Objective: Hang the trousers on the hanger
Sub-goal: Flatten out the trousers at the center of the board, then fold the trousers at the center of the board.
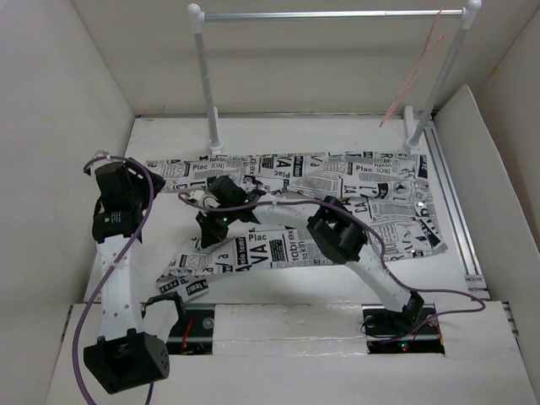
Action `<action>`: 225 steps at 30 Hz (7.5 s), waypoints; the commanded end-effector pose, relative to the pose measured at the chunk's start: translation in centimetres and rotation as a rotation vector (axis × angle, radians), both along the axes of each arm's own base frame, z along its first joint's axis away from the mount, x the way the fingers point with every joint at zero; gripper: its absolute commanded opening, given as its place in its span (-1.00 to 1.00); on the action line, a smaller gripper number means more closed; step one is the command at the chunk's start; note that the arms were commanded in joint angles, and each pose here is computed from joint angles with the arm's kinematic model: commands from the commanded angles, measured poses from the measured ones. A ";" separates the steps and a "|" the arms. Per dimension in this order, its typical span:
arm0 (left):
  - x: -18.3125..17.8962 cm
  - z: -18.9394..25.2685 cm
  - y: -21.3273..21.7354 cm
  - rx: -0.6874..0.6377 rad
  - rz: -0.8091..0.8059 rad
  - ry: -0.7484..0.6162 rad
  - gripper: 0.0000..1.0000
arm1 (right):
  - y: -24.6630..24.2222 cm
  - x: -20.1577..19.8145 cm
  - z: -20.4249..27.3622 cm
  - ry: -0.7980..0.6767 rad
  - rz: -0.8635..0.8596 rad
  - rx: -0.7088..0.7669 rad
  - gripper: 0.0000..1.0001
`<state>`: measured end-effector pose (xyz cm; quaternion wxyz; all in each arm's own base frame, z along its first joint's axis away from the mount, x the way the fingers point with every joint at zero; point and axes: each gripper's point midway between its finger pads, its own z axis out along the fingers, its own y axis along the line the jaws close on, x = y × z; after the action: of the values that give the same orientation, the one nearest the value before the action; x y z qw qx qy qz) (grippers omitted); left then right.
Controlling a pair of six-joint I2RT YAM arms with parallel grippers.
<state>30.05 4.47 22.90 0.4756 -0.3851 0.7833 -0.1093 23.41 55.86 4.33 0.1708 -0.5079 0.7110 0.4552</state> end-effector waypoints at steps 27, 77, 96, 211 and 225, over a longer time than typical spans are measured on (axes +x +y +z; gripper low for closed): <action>-1.4 -9.1 -3.9 -0.065 -0.171 0.147 0.24 | -21.9 5.9 5.7 -0.219 -0.365 -0.216 -1.00; -6.6 5.3 6.3 0.349 0.412 0.037 -1.00 | -44.1 -1.8 7.4 -0.063 -0.992 -0.274 0.30; -3.5 9.9 0.1 0.180 0.121 -0.161 -1.00 | -63.3 -0.8 3.6 0.304 -1.821 -0.510 0.20; 9.2 -13.2 4.5 0.049 0.113 0.400 0.56 | -68.5 24.9 15.3 -0.155 -1.751 -0.187 0.11; 13.4 -14.8 5.6 -0.286 0.045 0.113 0.44 | -57.7 19.5 10.0 -0.089 -1.453 -0.199 -0.38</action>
<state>40.41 11.67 5.11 0.3166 -0.4984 0.7996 -0.1092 42.00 -4.31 11.23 0.3636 0.1203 0.9151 0.1260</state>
